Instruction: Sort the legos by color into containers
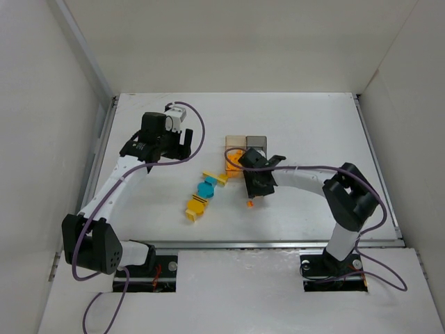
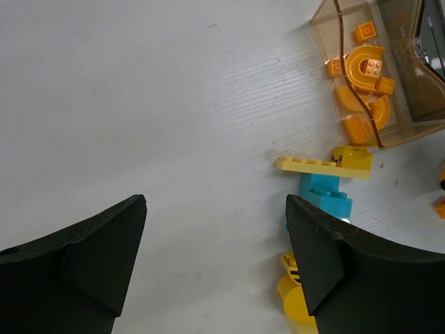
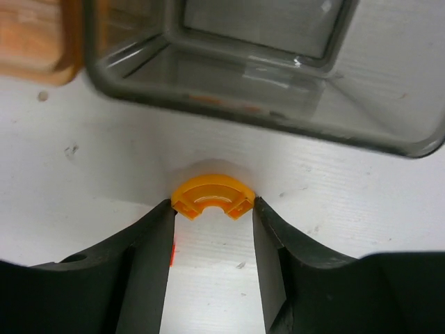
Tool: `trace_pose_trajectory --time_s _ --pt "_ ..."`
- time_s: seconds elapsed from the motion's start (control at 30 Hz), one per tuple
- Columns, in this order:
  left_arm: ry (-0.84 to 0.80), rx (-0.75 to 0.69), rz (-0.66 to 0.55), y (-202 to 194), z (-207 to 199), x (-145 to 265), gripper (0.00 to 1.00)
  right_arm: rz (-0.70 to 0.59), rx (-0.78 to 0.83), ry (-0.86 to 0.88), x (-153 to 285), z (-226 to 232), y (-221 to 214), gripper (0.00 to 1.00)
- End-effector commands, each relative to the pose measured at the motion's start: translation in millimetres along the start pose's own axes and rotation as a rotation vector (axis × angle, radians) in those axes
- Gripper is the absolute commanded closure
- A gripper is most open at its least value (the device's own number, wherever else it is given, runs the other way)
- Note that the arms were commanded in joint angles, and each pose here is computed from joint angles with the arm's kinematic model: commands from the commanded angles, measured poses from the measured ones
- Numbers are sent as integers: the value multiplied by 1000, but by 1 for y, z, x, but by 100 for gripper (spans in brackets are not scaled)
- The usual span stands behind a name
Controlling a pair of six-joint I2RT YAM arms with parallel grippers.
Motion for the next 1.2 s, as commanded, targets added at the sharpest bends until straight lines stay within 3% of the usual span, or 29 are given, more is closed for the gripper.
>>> trace_pose_trajectory --time_s 0.0,0.17,0.3,0.57,0.73,0.93,1.0,1.03,1.17 --pt "5 10 -42 5 1 5 22 -68 42 17 23 13 7 68" --pt "15 2 -32 4 2 2 22 -221 54 111 91 28 37 68" --pt "56 8 -31 3 8 2 22 -361 85 186 118 43 73 66" --pt "92 12 -16 7 17 -2 22 -392 136 98 76 71 120 66" --pt "107 36 3 6 28 -4 22 -436 75 54 57 59 151 63" --pt "90 56 22 3 28 -10 22 -398 91 46 40 58 150 50" --pt "91 55 12 6 29 -9 20 -366 118 86 37 61 144 43" --pt "90 56 22 5 29 -12 20 -361 121 97 37 62 143 33" --pt "81 56 21 5 28 -12 19 -349 134 102 34 61 140 23"
Point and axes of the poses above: each gripper's point midway between its finger pads, its own x axis back along the fingers, its own z axis along the line the jaws close on, y = z × x, the point moved 8 cm from there along x, back along the fingers, and after that the axes turned 1 degree about -x, right-handed, at the moved point
